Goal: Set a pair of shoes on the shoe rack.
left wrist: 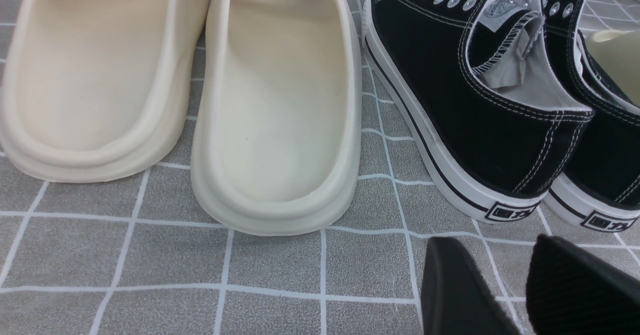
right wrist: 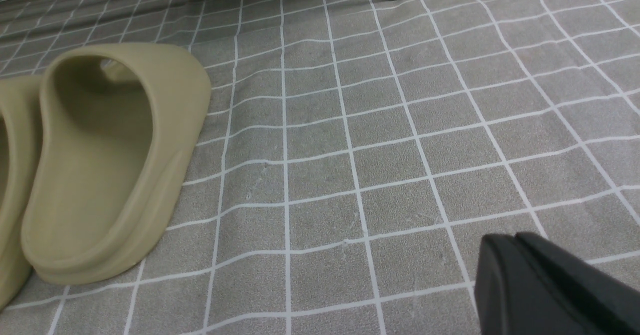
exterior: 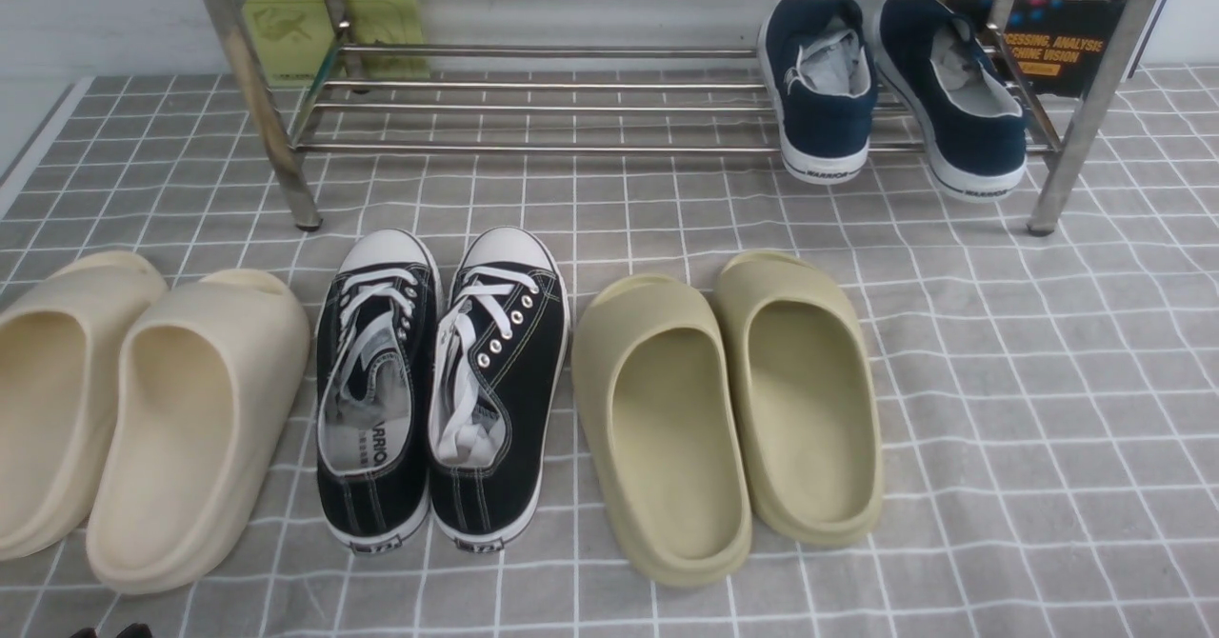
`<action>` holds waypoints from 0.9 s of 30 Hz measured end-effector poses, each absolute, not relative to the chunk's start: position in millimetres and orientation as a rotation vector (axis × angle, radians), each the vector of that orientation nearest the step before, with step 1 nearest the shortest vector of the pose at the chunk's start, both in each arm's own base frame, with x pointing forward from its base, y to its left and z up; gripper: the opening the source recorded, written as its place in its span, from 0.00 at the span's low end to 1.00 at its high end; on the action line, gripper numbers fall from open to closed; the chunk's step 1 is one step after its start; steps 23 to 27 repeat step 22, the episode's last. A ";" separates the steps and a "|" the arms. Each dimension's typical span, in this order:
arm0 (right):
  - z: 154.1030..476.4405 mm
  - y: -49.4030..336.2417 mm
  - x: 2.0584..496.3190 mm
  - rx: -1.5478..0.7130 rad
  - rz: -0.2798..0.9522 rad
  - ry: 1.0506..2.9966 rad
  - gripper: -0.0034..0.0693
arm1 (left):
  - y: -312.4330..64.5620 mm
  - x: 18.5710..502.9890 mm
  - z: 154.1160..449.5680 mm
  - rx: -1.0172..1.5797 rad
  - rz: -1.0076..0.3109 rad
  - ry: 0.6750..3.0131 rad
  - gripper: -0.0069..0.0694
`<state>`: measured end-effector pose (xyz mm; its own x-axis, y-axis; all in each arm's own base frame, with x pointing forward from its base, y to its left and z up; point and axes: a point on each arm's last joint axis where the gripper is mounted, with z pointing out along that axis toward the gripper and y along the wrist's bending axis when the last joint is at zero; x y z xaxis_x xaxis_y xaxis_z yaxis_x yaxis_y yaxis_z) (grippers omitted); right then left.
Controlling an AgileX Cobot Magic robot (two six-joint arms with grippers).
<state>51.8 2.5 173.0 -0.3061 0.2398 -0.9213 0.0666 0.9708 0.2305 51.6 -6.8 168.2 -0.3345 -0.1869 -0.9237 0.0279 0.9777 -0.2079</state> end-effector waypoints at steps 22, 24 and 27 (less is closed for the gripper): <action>173.0 2.5 51.8 0.223 0.175 1.880 0.13 | -6.8 51.6 168.2 -0.115 -0.219 1.901 0.40; 173.0 2.5 51.8 0.223 0.175 1.880 0.13 | -6.8 51.6 168.2 -0.115 -0.219 1.901 0.40; 173.0 2.5 51.8 0.223 0.175 1.880 0.13 | -6.8 51.6 168.2 -0.115 -0.219 1.901 0.40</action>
